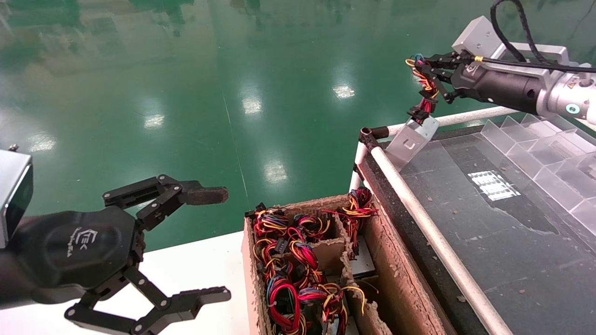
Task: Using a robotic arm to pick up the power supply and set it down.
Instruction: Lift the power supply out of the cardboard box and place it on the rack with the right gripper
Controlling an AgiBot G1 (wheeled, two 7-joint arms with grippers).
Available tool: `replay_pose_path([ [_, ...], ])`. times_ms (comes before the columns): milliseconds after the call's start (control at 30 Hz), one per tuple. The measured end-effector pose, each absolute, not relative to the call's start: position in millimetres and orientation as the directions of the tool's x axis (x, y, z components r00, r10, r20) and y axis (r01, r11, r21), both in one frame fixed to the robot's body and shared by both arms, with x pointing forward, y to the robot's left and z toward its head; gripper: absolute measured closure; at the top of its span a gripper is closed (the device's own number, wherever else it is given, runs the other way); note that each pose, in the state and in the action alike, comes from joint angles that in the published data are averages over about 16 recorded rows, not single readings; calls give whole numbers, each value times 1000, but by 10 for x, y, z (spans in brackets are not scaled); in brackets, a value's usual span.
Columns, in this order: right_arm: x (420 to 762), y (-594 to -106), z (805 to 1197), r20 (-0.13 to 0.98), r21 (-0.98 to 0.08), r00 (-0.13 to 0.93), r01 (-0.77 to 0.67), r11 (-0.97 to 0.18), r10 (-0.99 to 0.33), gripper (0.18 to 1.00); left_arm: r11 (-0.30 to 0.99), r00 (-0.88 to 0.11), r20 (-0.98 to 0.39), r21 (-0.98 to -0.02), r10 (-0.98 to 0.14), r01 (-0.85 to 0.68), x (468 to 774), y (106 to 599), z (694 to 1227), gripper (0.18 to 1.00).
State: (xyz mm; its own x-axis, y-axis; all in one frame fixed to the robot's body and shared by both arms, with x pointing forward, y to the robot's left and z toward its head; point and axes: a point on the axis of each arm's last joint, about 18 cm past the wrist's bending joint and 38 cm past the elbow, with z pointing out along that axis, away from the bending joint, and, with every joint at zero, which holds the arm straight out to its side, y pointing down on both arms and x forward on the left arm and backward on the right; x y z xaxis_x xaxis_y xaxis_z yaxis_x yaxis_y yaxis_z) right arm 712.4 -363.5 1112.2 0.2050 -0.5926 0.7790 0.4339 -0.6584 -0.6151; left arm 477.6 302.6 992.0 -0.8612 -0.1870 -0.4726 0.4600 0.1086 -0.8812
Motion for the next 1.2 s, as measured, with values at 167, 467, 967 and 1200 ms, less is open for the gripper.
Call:
replay_pose_path([
  [167,7069,-3670,11122,787,-606,216,444,-660,-578,942,109,-861,-473,-881,-187,460,4776,3026,9920,184],
  [467,6959,-3655,11200,805,-583,233,481,-655,-546,942,109,-861,-473,-881,-187,460,4776,3026,9920,184],
  [967,6887,-3761,11226,825,-558,225,477,-679,-519,945,109,-861,-473,-881,-187,460,4776,3026,9920,184],
  [1200,6834,-3920,11239,835,-543,204,458,-704,-512,946,109,-861,-473,-881,-187,460,4776,3026,9920,184],
])
